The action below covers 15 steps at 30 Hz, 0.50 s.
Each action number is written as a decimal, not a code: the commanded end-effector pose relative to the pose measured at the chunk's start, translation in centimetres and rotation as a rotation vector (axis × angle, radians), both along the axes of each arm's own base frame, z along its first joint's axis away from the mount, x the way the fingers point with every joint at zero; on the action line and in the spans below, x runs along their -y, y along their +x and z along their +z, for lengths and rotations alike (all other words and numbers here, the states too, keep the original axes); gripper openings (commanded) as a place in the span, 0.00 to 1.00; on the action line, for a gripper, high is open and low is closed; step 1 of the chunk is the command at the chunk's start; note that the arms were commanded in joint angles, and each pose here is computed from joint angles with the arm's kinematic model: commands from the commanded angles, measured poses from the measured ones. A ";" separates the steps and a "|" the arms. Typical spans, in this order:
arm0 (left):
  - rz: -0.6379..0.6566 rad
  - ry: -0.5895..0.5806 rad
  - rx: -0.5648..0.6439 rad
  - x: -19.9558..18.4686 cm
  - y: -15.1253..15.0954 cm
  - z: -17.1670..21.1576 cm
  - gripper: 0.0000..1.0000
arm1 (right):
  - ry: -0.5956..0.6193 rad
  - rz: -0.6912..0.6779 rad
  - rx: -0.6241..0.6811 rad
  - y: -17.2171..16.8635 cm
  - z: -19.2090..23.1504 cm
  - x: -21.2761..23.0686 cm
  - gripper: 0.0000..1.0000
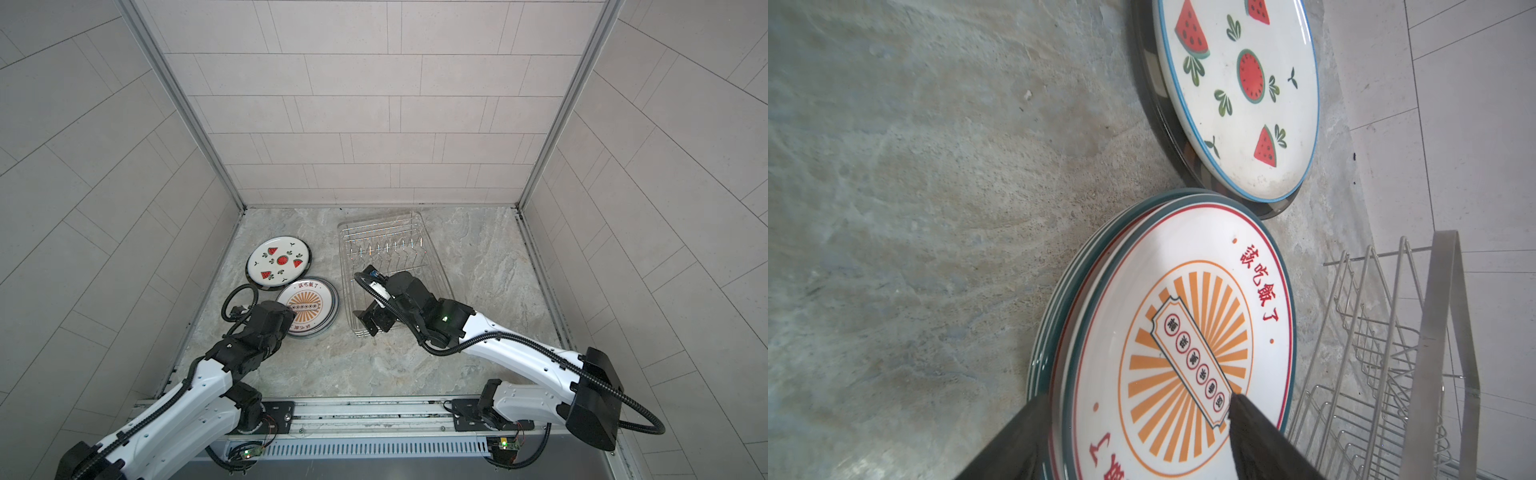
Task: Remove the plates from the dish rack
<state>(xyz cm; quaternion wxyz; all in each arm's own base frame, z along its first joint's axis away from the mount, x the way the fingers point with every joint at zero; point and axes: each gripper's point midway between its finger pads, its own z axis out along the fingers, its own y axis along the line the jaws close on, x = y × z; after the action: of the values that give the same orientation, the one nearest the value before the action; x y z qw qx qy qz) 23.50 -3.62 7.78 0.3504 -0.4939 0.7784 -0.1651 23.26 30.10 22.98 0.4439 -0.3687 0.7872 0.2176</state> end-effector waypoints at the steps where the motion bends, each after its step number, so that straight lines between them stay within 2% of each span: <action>1: 0.029 0.060 0.006 -1.3 -0.4 0.8 0.77 | 0.038 -0.019 0.041 0.0 2.1 0.4 1.00; 7: 0.094 0.153 0.084 -3.7 -0.9 3.0 0.87 | 0.106 -0.159 0.099 1.4 4.2 2.6 1.00; 9: 0.101 0.216 0.168 -4.4 -0.1 4.8 0.91 | 0.133 -0.248 0.120 2.7 4.9 4.1 1.00; 11: 0.054 0.281 0.276 -4.0 1.5 7.1 0.99 | 0.165 -0.343 0.111 4.5 5.5 6.1 1.00; 13: 0.001 0.345 0.398 -3.3 3.2 10.0 1.00 | 0.184 -0.443 0.076 6.7 5.8 8.5 1.00; 15: -0.035 0.414 0.460 -2.9 4.2 12.5 1.00 | 0.201 -0.544 0.038 8.7 6.4 11.4 1.00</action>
<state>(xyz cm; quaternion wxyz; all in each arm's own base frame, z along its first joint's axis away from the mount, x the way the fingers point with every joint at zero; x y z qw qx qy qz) 25.73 -1.10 15.00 0.5165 -0.4130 0.7363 -0.1429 29.79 21.90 27.82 0.5300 -0.1821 0.8108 0.1690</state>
